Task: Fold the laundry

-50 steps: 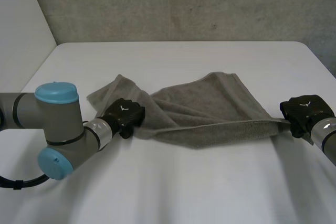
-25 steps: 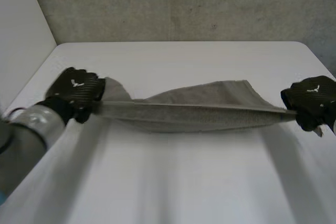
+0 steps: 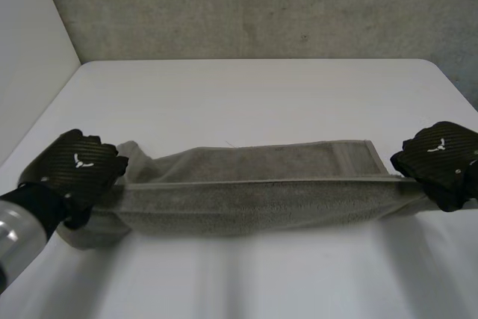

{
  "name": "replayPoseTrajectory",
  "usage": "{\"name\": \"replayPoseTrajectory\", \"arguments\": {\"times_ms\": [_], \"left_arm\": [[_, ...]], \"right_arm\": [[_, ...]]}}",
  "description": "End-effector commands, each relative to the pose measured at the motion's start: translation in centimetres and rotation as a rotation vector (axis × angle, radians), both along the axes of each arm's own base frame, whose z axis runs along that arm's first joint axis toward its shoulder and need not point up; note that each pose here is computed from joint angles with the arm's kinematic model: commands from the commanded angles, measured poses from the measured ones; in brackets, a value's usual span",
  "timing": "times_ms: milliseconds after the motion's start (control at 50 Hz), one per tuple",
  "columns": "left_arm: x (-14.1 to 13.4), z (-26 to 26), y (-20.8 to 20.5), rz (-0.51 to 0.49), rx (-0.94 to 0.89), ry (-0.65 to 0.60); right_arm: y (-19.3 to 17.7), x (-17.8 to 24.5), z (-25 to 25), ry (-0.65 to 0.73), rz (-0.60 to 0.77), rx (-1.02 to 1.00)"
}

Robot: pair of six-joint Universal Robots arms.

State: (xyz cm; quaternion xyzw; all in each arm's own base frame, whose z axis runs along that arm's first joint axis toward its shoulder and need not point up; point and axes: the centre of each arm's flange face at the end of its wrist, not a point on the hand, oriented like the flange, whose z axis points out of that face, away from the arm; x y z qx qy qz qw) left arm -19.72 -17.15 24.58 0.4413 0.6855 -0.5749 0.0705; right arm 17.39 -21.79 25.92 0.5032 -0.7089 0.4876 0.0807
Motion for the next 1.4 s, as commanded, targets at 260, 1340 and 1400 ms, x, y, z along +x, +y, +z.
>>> {"name": "replayPoseTrajectory", "arguments": {"times_ms": [260,1340,1400], "left_arm": [[-3.8,-9.2,-13.2,-0.023,-0.031,-0.049],[-3.3,-3.4,-14.8,0.077,-0.295,0.018],[-2.1,-3.9,-13.5,0.1,-0.262,0.013]], "right_arm": [[-9.4,2.5,-6.9,-0.02,-0.15,0.042],[-10.0,4.4,-2.6,-0.217,-0.205,-0.172],[-8.1,4.2,-3.5,-0.202,-0.193,-0.101]]}}
